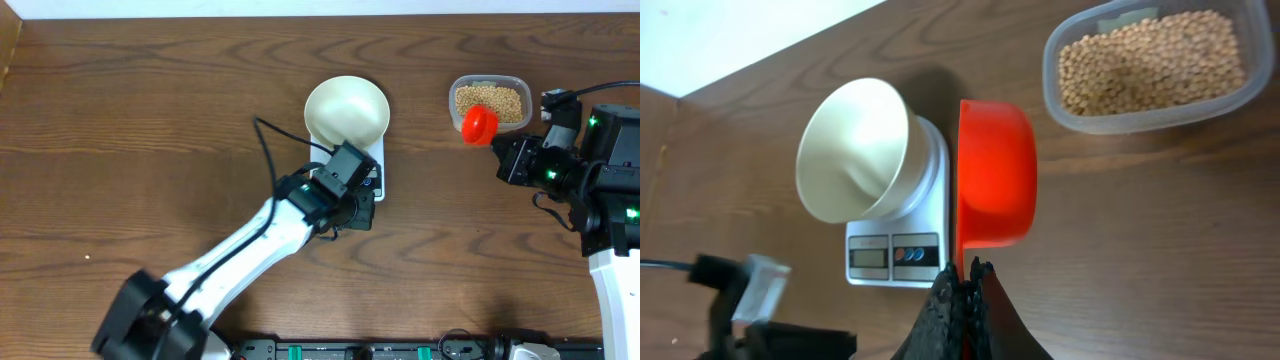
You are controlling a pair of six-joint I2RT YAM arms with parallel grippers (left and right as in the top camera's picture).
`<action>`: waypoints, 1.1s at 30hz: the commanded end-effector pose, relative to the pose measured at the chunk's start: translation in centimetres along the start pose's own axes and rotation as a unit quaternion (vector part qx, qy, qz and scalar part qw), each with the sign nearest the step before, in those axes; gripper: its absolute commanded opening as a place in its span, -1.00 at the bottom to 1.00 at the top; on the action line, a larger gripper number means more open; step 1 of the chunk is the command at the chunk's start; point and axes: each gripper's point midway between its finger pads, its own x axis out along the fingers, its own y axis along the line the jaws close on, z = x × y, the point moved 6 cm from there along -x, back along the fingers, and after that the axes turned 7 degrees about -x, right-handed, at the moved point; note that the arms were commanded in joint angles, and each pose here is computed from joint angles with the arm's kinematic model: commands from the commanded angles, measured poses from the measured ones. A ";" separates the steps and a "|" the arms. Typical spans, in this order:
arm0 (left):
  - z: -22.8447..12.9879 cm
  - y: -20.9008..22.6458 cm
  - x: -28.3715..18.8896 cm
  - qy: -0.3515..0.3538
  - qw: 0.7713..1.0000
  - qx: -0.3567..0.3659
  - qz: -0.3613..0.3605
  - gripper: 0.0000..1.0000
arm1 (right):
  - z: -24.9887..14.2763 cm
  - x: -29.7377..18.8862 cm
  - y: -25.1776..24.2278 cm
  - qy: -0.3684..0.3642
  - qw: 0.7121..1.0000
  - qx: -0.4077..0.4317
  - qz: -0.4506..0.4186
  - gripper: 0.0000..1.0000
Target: Scoop item into bowl and weigh 50g on scale
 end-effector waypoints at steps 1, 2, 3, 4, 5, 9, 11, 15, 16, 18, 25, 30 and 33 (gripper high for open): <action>0.9 1.9 2.8 -0.022 0.997 -0.009 0.067 -0.85 | 0.8 -0.6 -0.1 -0.017 1.000 -0.011 -0.018 -0.98; 1.2 2.3 3.5 -0.030 0.996 -0.009 0.083 -0.85 | 0.8 -0.6 -0.1 -0.016 1.000 -0.011 -0.018 -0.98; 1.4 2.5 4.1 -0.035 0.995 -0.008 0.092 -0.85 | 0.7 -0.6 -0.2 -0.015 1.000 -0.010 -0.019 -0.98; 1.7 2.7 4.6 -0.041 0.994 -0.008 0.097 -0.85 | 0.8 -0.6 -0.2 -0.015 1.000 -0.010 -0.020 -0.98; 2.1 2.8 5.4 -0.050 0.994 -0.003 0.101 -0.85 | 0.9 -0.6 -0.2 -0.019 1.000 -0.011 -0.019 -0.98; 2.9 2.4 7.0 -0.069 0.994 0.007 0.089 -0.85 | 1.1 -0.7 -0.7 -0.025 0.999 -0.012 -0.044 -0.98; 3.6 2.8 7.2 -0.093 0.990 0.006 0.106 -0.86 | 1.2 -0.7 -0.8 -0.028 0.998 -0.013 -0.047 -0.98; 4.9 3.3 7.2 -0.141 0.980 0.005 0.139 -0.85 | 1.7 -0.7 -0.7 -0.041 0.998 -0.018 -0.045 -0.98; 5.1 3.4 7.1 -0.148 0.979 0.005 0.142 -0.85 | 1.8 -0.7 -0.7 -0.043 0.998 -0.019 -0.045 -0.98; 5.3 3.3 7.0 -0.158 0.977 0.004 0.144 -0.85 | 1.9 -0.7 -0.7 -0.045 0.998 -0.021 -0.045 -0.98; 5.4 3.6 8.3 -0.156 0.977 0.005 0.145 -0.85 | 1.9 -0.7 -0.8 -0.046 0.998 -0.021 -0.048 -0.98; 5.3 3.7 8.6 -0.153 0.977 0.005 0.148 -0.85 | 2.0 -0.8 -0.8 -0.048 0.997 -0.021 -0.048 -0.98; 5.3 3.7 8.6 -0.153 0.977 0.005 0.148 -0.85 | 2.0 -0.8 -0.8 -0.048 0.997 -0.021 -0.048 -0.98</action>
